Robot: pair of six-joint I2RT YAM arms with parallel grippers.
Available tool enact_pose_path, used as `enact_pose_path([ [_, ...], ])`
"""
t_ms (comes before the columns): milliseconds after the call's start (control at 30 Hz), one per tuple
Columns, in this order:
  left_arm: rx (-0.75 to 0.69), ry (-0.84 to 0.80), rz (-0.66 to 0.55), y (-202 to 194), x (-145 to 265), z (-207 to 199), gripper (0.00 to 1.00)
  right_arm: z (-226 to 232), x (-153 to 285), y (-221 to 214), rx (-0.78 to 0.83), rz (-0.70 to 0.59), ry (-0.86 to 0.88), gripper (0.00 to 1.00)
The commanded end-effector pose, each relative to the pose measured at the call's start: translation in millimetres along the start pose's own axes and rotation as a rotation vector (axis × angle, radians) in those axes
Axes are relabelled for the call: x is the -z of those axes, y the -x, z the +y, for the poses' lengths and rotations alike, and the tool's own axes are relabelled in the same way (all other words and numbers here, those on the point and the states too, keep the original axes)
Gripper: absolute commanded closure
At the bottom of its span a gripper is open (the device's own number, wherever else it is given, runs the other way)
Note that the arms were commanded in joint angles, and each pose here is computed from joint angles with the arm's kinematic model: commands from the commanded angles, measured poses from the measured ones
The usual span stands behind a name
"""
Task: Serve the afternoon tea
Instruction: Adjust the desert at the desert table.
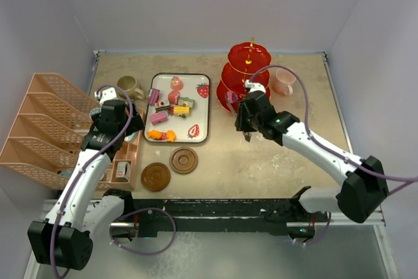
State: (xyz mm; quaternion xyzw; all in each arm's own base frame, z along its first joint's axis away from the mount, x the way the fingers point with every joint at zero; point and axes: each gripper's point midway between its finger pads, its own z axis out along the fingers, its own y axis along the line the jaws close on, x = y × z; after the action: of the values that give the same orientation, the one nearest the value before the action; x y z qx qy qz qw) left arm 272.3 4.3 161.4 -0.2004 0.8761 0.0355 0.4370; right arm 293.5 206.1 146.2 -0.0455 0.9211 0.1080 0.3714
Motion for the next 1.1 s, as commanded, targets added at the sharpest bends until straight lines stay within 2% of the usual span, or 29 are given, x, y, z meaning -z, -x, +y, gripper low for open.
enact_pose_path([
  [0, 0.030, -0.036, -0.060, 22.8, 7.6, -10.7, 0.06, -2.5, 11.1, 4.1, -0.154, -0.035, 0.108, 0.63],
  [233, 0.028, -0.037, -0.057, 22.1, 7.4, -10.9, 0.06, -17.7, -1.9, -11.9, -0.259, 0.018, 0.141, 0.62],
  [667, 0.026, -0.028, -0.055, 21.4, 6.6, -10.0, 0.06, -26.5, -22.7, 10.3, -0.370, -0.013, 0.230, 0.59],
  [1067, 0.020, -0.026, -0.045, 19.3, 4.2, -10.6, 0.06, -39.3, -41.5, 14.6, -0.436, -0.015, 0.193, 0.58],
])
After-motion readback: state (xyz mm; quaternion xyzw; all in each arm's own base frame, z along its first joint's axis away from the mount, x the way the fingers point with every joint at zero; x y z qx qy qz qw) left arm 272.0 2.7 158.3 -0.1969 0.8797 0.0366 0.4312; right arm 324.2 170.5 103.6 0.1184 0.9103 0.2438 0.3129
